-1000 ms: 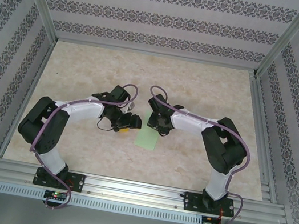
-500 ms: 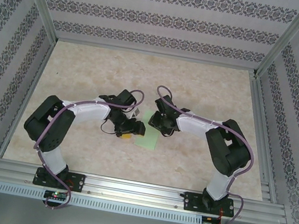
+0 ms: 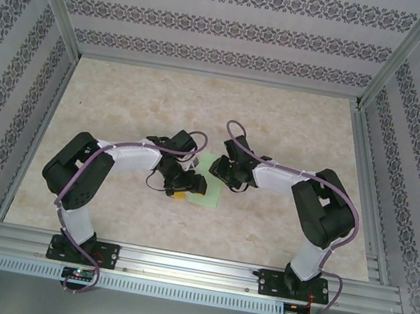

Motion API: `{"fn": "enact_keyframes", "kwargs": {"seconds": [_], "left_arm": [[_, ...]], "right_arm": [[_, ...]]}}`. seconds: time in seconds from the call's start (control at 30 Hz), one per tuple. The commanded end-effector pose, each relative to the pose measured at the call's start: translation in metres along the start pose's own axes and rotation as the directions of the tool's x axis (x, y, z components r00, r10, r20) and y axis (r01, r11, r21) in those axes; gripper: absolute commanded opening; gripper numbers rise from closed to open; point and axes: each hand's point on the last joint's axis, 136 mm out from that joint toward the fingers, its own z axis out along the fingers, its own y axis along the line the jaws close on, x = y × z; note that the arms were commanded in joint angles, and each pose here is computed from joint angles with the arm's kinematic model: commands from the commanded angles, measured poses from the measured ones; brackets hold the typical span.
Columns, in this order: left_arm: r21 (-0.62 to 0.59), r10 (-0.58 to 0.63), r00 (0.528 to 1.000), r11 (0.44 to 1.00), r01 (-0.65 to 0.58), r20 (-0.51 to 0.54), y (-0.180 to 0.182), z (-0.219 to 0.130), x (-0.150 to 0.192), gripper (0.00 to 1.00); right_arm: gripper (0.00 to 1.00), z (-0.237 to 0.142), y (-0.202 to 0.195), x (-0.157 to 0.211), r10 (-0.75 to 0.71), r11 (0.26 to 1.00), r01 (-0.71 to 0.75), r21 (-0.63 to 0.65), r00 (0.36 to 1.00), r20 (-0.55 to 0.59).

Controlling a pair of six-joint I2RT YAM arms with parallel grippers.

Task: Fold a paper plane with a square sheet of paper (pick it up from the middle)
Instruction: Fold the paper at the center of the table.

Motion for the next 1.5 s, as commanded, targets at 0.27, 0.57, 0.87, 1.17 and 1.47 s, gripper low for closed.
{"fn": "enact_keyframes", "kwargs": {"seconds": [0.27, 0.57, 0.87, 1.17, 1.47], "left_arm": [[0.055, 0.019, 1.0, 0.998, -0.019, 0.009, -0.022, 0.001, -0.005, 0.59], [0.085, 0.074, 0.997, 0.993, -0.077, 0.034, -0.031, -0.006, -0.007, 0.54], [0.133, 0.17, 0.978, 0.973, -0.186, 0.122, -0.044, -0.012, -0.033, 0.56], [0.148, 0.161, 0.981, 0.973, -0.176, 0.106, -0.034, -0.009, -0.033, 0.55], [0.138, 0.22, 0.961, 0.96, -0.244, 0.168, -0.035, -0.021, -0.03, 0.59]], "right_arm": [[0.38, 0.016, -0.046, 0.025, 0.04, 0.991, -0.031, 0.127, 0.997, -0.066], [0.37, 0.016, -0.046, 0.026, 0.037, 0.992, -0.027, 0.125, 0.997, -0.072], [0.37, 0.015, -0.045, 0.027, 0.03, 0.992, -0.02, 0.123, 0.996, -0.08], [0.37, 0.012, -0.045, 0.026, 0.031, 0.992, -0.022, 0.128, 0.997, -0.073], [0.37, 0.013, -0.047, 0.027, 0.034, 0.991, -0.024, 0.135, 0.997, -0.073]]}}
